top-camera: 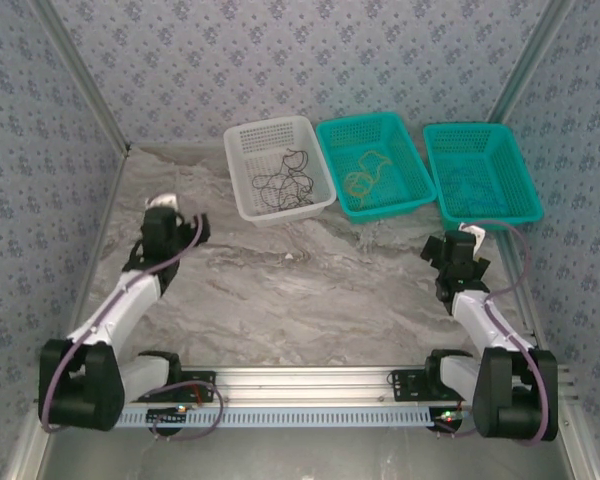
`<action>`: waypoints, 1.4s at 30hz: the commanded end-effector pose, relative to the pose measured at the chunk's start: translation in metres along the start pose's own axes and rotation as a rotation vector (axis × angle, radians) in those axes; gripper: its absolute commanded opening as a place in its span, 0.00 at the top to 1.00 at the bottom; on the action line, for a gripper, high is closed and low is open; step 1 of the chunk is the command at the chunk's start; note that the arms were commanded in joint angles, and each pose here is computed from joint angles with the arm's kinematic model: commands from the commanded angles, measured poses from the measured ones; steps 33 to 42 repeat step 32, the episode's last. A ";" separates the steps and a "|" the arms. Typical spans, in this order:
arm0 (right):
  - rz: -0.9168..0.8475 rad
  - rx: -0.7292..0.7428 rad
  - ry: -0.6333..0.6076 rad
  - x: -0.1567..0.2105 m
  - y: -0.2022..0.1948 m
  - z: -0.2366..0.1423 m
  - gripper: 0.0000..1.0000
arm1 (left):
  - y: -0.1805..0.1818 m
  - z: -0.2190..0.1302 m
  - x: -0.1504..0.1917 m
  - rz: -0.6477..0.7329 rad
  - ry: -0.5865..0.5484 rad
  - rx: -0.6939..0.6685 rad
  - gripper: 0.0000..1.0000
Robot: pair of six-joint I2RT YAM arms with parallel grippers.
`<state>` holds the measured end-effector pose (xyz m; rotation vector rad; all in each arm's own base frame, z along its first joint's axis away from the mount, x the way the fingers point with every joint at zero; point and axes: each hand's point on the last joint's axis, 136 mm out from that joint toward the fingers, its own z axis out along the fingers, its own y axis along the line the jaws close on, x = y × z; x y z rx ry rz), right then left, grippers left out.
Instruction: Untangle the cables
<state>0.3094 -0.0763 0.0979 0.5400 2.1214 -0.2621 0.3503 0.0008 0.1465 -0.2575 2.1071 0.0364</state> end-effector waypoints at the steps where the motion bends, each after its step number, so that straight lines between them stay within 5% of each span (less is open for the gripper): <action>1: -0.017 -0.071 -0.081 -0.016 0.013 0.007 0.00 | 0.043 -0.002 0.008 -0.059 -0.120 -0.095 0.01; 5: -0.071 -0.191 -0.105 -0.014 0.032 0.017 0.00 | 0.060 0.011 0.034 -0.113 -0.117 -0.093 0.01; 11: -0.167 -0.347 -0.226 -0.032 0.067 0.026 0.00 | 0.020 0.055 0.010 0.008 -0.095 0.096 0.01; 18: -0.251 -0.381 -0.185 -0.013 0.091 0.046 0.00 | 0.010 0.045 0.020 0.087 -0.356 0.162 0.01; 21: -0.258 -0.366 -0.197 -0.013 0.091 0.045 0.00 | 0.027 0.065 0.021 0.042 -0.203 0.041 0.01; 23: -0.259 -0.365 -0.196 -0.013 0.091 0.045 0.00 | 0.010 0.069 0.023 0.106 -0.171 0.102 0.01; 42: -0.261 -0.372 -0.197 -0.011 0.092 0.045 0.00 | 0.023 0.069 0.022 0.075 -0.184 0.018 0.01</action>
